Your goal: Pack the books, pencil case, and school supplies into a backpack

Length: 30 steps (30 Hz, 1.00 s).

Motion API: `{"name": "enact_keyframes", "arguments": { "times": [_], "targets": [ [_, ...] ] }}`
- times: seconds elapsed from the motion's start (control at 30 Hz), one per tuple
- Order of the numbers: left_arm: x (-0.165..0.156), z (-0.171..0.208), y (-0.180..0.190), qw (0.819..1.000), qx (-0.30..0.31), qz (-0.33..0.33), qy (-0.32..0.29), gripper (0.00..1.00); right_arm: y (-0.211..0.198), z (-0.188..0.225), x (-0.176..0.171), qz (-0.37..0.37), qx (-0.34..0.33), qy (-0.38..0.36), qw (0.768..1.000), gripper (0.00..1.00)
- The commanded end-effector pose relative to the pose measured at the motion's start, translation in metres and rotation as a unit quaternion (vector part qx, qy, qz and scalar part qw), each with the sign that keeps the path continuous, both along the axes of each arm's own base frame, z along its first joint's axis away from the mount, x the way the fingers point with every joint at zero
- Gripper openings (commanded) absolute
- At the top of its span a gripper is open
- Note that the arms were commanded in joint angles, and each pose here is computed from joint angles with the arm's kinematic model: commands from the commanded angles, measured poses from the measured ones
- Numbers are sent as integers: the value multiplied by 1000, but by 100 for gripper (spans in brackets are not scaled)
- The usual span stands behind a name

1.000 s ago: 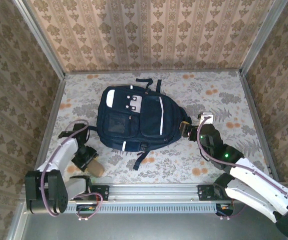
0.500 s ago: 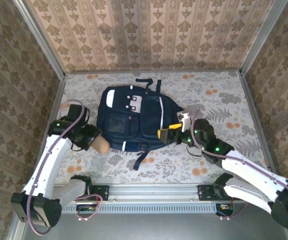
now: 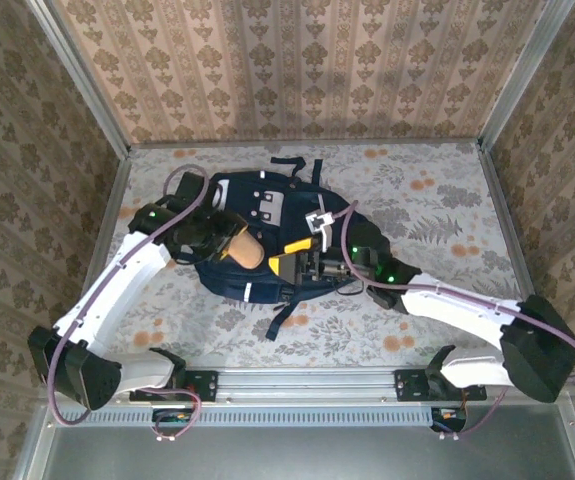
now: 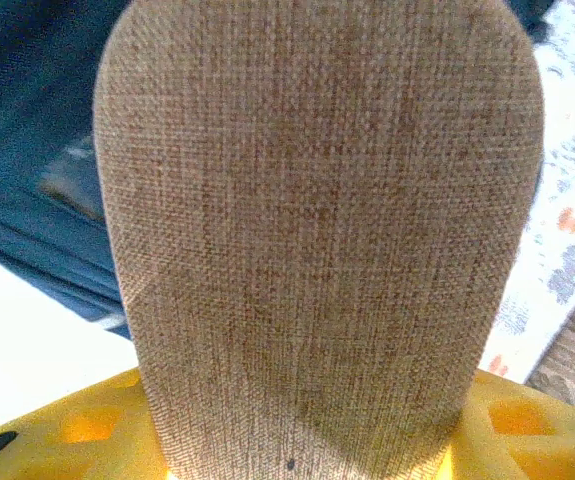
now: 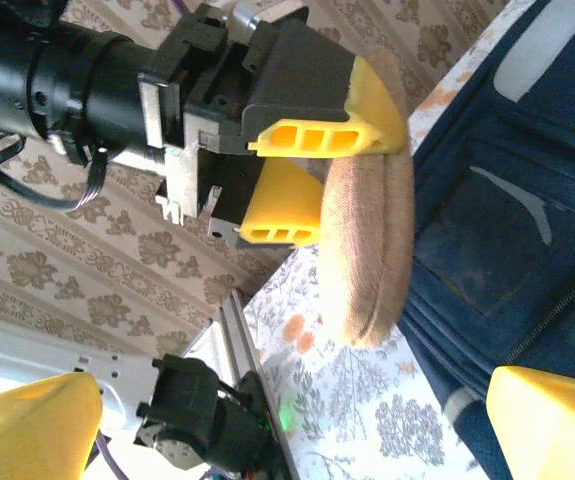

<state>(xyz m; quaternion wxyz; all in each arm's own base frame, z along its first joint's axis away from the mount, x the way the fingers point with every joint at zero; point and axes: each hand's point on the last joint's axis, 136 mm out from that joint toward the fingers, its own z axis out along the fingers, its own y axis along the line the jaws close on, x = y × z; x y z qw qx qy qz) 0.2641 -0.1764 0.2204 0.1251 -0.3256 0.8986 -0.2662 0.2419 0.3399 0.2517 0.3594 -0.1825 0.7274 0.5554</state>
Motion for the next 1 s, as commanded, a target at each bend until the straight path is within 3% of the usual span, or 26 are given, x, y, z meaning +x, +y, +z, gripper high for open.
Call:
{"name": "enact_keyframes", "arguments": {
  "times": [0.0, 0.3, 0.57, 0.7, 0.83, 0.97],
  "targets": [
    [2, 22, -11, 999, -43, 11, -22, 47, 10, 12, 17, -23, 21, -13, 999, 100],
    [-3, 23, -15, 997, -71, 15, -35, 46, 49, -4, 31, 7, 24, 18, 1000, 99],
    [-3, 18, -20, 996, -88, 17, -31, 46, 75, 7, 36, 26, 49, 20, 998, 88],
    [-2, 19, -21, 995, -90, 15, -34, 47, 78, 3, 40, 23, 50, 29, 998, 76],
    [-2, 16, -24, 995, -98, 12, -31, 48, 81, 0, 42, 24, 58, 39, 997, 57],
    [0, 15, -27, 994, -104, 7, -33, 58, 78, -4, 45, 14, 59, 47, 997, 44]
  ]
}}
